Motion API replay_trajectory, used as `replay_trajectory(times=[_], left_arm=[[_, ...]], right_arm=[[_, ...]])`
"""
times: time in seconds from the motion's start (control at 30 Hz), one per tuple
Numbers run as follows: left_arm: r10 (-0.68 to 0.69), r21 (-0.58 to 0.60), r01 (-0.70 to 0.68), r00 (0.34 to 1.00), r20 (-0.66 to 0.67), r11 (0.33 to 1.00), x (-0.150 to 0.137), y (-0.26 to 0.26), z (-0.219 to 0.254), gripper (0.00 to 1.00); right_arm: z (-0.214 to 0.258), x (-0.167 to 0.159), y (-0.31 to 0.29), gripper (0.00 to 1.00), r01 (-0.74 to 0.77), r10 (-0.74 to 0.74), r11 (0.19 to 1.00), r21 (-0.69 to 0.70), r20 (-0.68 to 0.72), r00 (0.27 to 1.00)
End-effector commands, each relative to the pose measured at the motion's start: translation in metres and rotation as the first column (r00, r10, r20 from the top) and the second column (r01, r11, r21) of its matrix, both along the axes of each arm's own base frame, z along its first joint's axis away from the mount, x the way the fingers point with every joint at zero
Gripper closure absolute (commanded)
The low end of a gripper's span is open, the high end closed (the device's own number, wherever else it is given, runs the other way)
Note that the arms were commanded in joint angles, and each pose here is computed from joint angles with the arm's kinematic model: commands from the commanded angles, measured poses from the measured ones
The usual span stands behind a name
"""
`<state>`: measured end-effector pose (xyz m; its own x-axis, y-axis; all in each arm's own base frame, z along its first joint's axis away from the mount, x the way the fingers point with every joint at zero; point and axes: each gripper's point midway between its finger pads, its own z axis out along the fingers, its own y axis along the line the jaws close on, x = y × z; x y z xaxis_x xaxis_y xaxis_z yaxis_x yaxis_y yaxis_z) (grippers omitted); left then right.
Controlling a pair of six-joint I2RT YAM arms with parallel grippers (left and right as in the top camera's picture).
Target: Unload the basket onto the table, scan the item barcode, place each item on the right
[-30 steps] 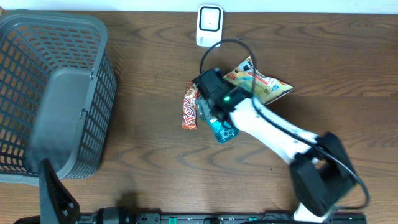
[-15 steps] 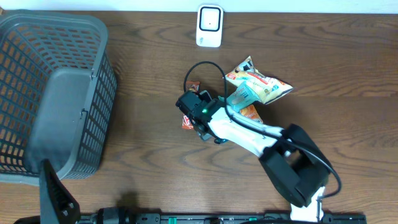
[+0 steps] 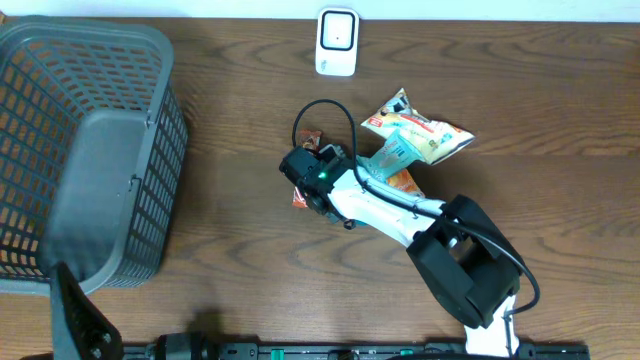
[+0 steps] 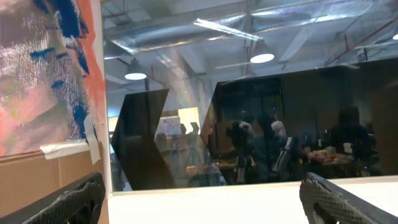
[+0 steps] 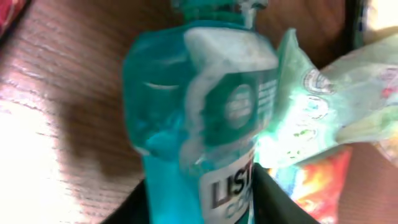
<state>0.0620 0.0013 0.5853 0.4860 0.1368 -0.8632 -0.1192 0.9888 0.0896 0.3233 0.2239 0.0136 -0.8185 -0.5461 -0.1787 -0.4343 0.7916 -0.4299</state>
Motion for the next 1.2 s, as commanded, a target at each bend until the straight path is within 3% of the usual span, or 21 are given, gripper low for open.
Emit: replay_trajectory(times=[0.0, 0.2, 0.33, 0.4, 0.63, 0.93, 1.17], left_arm=[[-0.017, 0.007, 0.016, 0.998, 0.055, 1.0, -0.023, -0.005, 0.003, 0.01], [-0.087, 0.06, 0.082, 0.992, 0.091, 0.995, -0.046, -0.022, 0.002, 0.01], [-0.088, 0.06, 0.082, 0.992, 0.094, 0.995, -0.047, -0.022, 0.002, 0.01], [-0.087, 0.061, 0.082, 0.991, 0.097, 0.995, -0.047, -0.022, 0.003, 0.01], [-0.087, 0.062, 0.081, 0.991, 0.105, 0.995, -0.048, -0.022, 0.004, 0.01], [-0.088, 0.062, 0.081, 0.991, 0.104, 0.995, -0.048, -0.022, 0.004, 0.01], [-0.088, 0.062, 0.081, 0.991, 0.105, 0.995, -0.048, -0.022, 0.004, 0.01]], right_arm=[[-0.055, -0.049, 0.014, 0.83, 0.024, 0.023, 0.989, 0.145, -0.315, 0.949], [-0.044, -0.054, 0.033, 0.9, 0.117, 0.078, 0.923, 0.366, -0.475, 0.877], [-0.02, -0.051, 0.054, 0.91, 0.147, 0.239, 0.797, 0.585, -0.53, 0.814], [-0.015, -0.043, 0.05, 0.91, 0.169, 0.252, 0.763, 0.624, -0.529, 0.811], [-0.016, -0.022, 0.025, 0.94, 0.226, 0.182, 0.755, 0.615, -0.528, 0.829], [-0.032, -0.005, -0.009, 0.99, 0.249, -0.064, 0.889, 0.384, -0.435, 0.898], [-0.028, 0.006, -0.014, 0.99, 0.228, -0.094, 0.914, 0.337, -0.37, 0.924]])
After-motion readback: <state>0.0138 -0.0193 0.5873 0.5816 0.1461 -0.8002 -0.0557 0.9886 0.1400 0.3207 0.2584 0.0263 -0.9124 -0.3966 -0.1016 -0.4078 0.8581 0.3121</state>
